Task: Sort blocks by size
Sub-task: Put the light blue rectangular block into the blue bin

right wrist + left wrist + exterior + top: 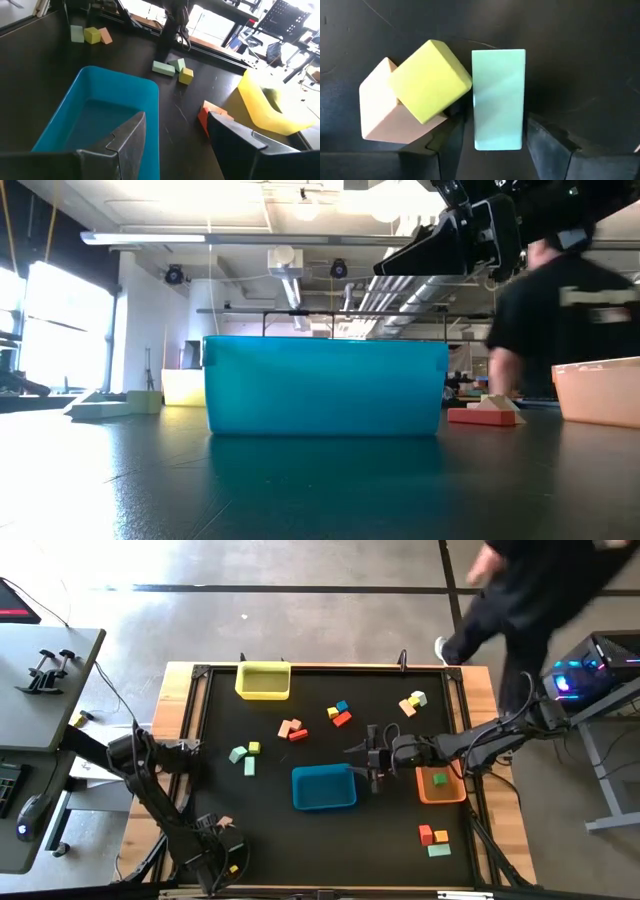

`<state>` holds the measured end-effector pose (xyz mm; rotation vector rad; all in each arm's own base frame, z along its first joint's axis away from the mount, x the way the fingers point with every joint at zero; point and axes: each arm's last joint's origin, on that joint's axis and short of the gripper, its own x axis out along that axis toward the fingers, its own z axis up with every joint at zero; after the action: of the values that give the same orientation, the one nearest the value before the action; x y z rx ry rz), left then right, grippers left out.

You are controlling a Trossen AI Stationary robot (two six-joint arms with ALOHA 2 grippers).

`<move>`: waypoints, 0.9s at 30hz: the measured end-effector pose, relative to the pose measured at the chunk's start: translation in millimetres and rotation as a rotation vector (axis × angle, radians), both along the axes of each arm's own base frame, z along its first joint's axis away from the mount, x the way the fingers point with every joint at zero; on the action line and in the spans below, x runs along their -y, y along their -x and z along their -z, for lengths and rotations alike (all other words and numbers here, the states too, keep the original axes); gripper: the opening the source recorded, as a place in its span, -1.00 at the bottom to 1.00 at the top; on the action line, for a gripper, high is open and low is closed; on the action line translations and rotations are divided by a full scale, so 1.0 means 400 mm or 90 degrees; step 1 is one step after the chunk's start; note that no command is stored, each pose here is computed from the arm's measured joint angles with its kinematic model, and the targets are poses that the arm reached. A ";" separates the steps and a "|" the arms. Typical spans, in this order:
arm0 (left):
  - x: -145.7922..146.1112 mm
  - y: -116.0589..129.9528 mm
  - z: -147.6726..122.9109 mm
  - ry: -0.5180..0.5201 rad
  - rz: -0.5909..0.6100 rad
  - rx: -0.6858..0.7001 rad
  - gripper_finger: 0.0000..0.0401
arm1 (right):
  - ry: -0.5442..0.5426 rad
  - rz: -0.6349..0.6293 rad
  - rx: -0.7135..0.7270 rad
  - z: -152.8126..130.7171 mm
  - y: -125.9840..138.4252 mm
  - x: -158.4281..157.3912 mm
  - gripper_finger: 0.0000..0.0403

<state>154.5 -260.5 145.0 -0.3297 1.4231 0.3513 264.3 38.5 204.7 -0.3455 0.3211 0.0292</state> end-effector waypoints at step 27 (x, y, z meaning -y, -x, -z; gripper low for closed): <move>-0.150 -0.179 -0.216 -0.013 0.169 0.285 -0.57 | -0.005 0.010 -0.042 0.018 0.029 -0.087 0.03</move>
<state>226.3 -200.5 231.4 -0.1831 1.0049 0.0657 252.8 73.3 197.6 -0.3344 0.3891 0.0270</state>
